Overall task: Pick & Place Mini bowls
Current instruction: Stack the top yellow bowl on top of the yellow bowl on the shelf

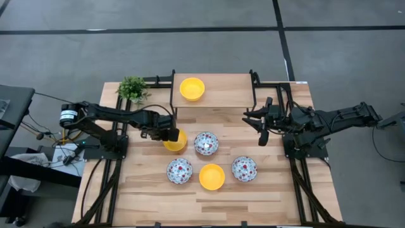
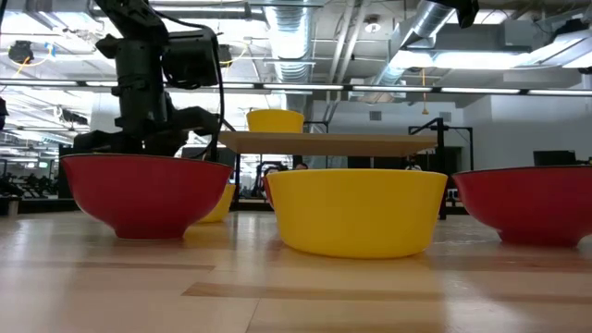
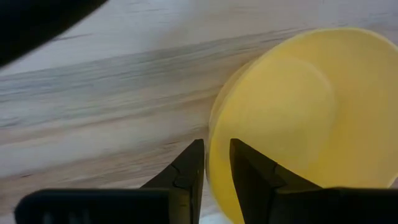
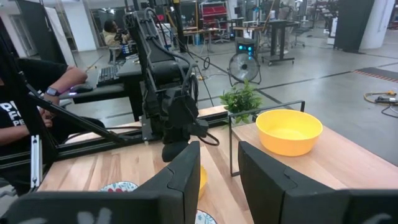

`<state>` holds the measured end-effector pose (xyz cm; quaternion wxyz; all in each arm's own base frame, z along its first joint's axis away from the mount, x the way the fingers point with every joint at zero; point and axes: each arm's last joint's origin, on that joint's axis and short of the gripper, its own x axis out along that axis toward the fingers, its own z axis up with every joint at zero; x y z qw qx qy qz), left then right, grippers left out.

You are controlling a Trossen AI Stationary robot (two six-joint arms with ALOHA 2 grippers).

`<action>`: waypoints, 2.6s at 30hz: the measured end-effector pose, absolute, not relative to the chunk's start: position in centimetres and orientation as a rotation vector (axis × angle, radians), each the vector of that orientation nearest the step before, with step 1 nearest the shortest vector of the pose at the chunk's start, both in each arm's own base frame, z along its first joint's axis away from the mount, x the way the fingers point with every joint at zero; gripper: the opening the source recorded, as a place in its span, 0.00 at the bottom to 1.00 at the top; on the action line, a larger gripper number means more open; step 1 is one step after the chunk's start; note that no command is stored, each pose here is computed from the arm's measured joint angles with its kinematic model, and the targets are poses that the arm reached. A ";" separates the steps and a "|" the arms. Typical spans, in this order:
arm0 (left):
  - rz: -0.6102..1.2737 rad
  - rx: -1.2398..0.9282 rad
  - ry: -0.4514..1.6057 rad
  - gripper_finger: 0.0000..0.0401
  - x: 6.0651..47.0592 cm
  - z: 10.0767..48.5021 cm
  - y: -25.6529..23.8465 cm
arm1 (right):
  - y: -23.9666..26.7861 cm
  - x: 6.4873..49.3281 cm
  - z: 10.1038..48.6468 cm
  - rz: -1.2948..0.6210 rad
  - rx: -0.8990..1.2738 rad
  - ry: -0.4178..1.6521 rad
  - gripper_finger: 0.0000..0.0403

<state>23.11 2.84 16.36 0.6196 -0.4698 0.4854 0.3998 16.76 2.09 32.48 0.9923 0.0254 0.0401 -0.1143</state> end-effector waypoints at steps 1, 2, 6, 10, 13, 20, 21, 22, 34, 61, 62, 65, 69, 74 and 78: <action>0.920 -1.078 1.119 0.19 23.1 16.3 2.8 | 2.1 16.8 32.5 -0.229 0.051 0.081 0.24; 0.922 -1.077 1.120 0.19 23.1 16.2 2.8 | 2.1 16.8 32.5 -0.229 0.051 0.081 0.24; 0.939 -1.066 1.131 0.19 22.9 15.1 2.8 | 2.1 16.8 32.5 -0.229 0.051 0.080 0.24; 0.948 -1.061 1.145 0.15 22.5 14.3 2.8 | 2.1 16.8 32.5 -0.228 0.052 0.079 0.24; 0.939 -1.048 1.153 0.06 22.3 14.2 2.8 | 2.1 16.8 32.5 -0.228 0.051 0.080 0.24; 0.904 -1.028 1.144 0.02 22.6 14.2 2.8 | 2.1 16.8 32.5 -0.228 0.051 0.080 0.24; 0.896 -1.020 1.144 0.02 22.5 14.3 2.8 | 2.1 16.8 32.5 -0.228 0.051 0.080 0.24; 0.884 -1.009 1.144 0.02 22.5 14.4 2.8 | 2.1 16.8 32.5 -0.228 0.051 0.080 0.24; 0.704 -0.994 0.880 0.01 20.4 20.4 2.5 | 2.1 16.8 32.5 -0.228 0.051 0.080 0.24; 0.302 -0.476 -0.048 0.01 24.1 40.3 3.6 | 2.1 16.8 32.5 -0.229 0.050 0.081 0.24; 0.316 -0.460 -0.062 0.01 24.4 40.9 4.1 | 2.1 16.8 32.5 -0.228 0.050 0.081 0.24; 0.359 -0.453 -0.097 0.01 25.3 42.4 5.8 | 2.1 16.8 32.5 -0.228 0.050 0.081 0.24; 0.401 -0.484 -0.103 0.01 26.1 43.7 7.9 | 2.1 16.8 32.5 -0.228 0.050 0.081 0.24; 0.468 -0.500 -0.081 0.01 26.4 46.0 9.9 | 2.1 16.8 32.5 -0.228 0.050 0.081 0.24; 0.511 -0.504 -0.029 0.01 26.4 48.0 10.8 | 2.1 16.8 32.5 -0.228 0.050 0.080 0.24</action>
